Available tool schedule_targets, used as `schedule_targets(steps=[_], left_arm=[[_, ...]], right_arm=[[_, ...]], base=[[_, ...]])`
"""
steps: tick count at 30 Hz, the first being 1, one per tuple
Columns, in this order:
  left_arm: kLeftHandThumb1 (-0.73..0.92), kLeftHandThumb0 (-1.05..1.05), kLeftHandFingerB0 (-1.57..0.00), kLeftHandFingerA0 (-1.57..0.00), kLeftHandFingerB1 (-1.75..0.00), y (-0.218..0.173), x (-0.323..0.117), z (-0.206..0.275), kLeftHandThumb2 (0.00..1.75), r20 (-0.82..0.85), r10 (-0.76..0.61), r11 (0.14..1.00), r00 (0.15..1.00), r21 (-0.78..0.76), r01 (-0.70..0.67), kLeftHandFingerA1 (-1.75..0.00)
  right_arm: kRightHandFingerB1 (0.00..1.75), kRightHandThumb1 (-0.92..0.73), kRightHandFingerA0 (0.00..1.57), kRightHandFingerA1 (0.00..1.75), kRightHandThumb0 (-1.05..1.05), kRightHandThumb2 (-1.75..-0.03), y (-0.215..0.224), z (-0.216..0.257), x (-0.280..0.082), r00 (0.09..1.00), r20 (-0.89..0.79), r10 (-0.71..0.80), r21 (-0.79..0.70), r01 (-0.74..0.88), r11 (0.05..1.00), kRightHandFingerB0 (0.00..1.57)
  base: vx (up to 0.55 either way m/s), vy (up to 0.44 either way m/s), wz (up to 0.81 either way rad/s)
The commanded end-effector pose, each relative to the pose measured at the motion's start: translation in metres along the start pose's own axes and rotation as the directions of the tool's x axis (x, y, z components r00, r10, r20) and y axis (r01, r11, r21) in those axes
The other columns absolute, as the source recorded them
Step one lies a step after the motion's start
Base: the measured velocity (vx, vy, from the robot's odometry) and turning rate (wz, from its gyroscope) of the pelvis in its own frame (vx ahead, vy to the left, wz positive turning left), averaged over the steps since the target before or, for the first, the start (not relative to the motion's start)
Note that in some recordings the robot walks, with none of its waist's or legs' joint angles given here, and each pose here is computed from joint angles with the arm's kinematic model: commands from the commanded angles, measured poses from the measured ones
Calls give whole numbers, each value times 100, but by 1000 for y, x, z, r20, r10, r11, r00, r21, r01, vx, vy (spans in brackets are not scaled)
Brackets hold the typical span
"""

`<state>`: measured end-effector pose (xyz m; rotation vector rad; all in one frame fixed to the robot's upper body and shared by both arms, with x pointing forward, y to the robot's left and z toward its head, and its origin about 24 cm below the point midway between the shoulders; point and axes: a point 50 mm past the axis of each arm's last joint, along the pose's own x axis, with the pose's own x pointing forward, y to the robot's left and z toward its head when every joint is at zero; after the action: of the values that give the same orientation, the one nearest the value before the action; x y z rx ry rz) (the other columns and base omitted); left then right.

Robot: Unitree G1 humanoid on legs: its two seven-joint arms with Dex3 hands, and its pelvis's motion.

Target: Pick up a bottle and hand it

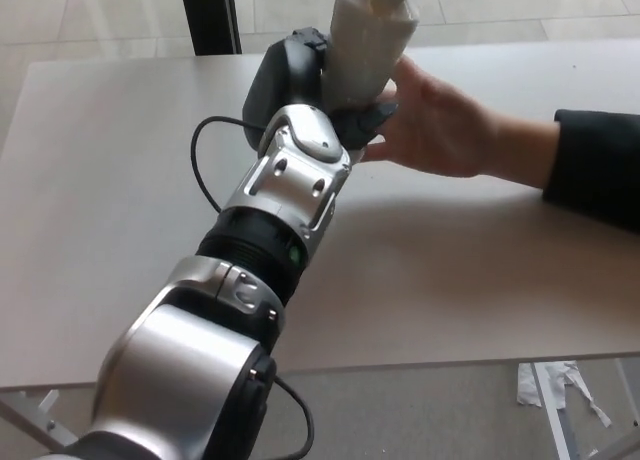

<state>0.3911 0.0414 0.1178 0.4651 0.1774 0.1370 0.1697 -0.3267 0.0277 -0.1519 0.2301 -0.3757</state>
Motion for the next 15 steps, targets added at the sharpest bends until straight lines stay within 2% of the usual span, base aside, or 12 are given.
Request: schedule_targets(steps=[1,2,3,4,5,8,9,10,11,12,13,15], left_arm=[[75,-20,-70,-76,-61,-51,-33,41,62,131,-109,991,985,-68,118,-102],[73,-17,-68,-82,-59,-57,-37,37,61,122,-121,990,985,-59,129,-114],[75,-17,-65,-76,-56,-61,-40,35,62,113,-130,989,985,-50,136,-99],[79,-20,-66,-76,-61,-71,-46,23,64,86,-167,985,982,-15,169,-121],[71,-19,-68,-73,-93,-76,-49,17,68,75,-182,983,980,3,183,-141],[69,-18,-79,-74,-99,-87,-56,4,70,43,-225,974,973,38,223,-140],[69,-13,-69,-75,-129,-90,-58,-2,64,28,-247,967,969,68,245,-161],[69,-11,-68,-77,-133,-92,-59,-4,64,15,-265,962,964,76,263,-162],[67,-9,-62,-84,-147,-94,-60,-5,67,-10,-276,953,961,124,275,-172],[56,-32,-65,-79,-82,-95,-60,-4,68,-46,-296,934,954,198,299,-144],[58,-26,-76,-74,-68,-95,-59,-3,59,-46,-311,917,949,248,312,-139],[58,-26,-76,-74,-68,-94,-59,-2,59,-48,-317,910,947,264,319,-139]], right_arm=[[59,-65,46,73,-63,-59,-2,2,3,1000,-7,3,-4,-3,1000,41],[59,-65,47,73,-63,-59,-1,2,3,1000,-10,-2,-5,2,1000,41],[60,-66,44,73,-65,-60,-1,3,3,1000,-11,-5,-11,5,1000,42],[59,-66,41,74,-64,-60,1,3,4,1000,-10,-5,-10,5,1000,41],[59,-66,40,75,-63,-59,2,4,4,1000,-6,-4,-3,4,1000,42],[58,-65,40,75,-61,-60,4,4,6,1000,10,4,18,-4,1000,40],[58,-65,39,77,-63,-63,5,5,5,1000,18,9,0,-9,1000,38],[57,-66,39,75,-62,-60,5,5,5,1000,15,10,-8,-10,1000,38],[57,-65,39,76,-63,-60,4,5,5,1000,16,7,-3,-7,1000,38],[58,-65,39,78,-64,-60,4,6,6,1000,19,5,-14,-5,1000,39],[59,-67,41,75,-63,-59,4,6,6,1000,7,2,-1,-2,1000,40],[59,-67,41,75,-63,-59,5,6,6,1000,3,5,-2,-5,1000,40]], base=[[0,0,0],[0,0,0],[0,0,0],[0,0,0],[0,0,0],[0,0,0],[0,0,0],[0,0,0],[0,0,0],[0,0,0],[0,0,0],[0,0,0]])
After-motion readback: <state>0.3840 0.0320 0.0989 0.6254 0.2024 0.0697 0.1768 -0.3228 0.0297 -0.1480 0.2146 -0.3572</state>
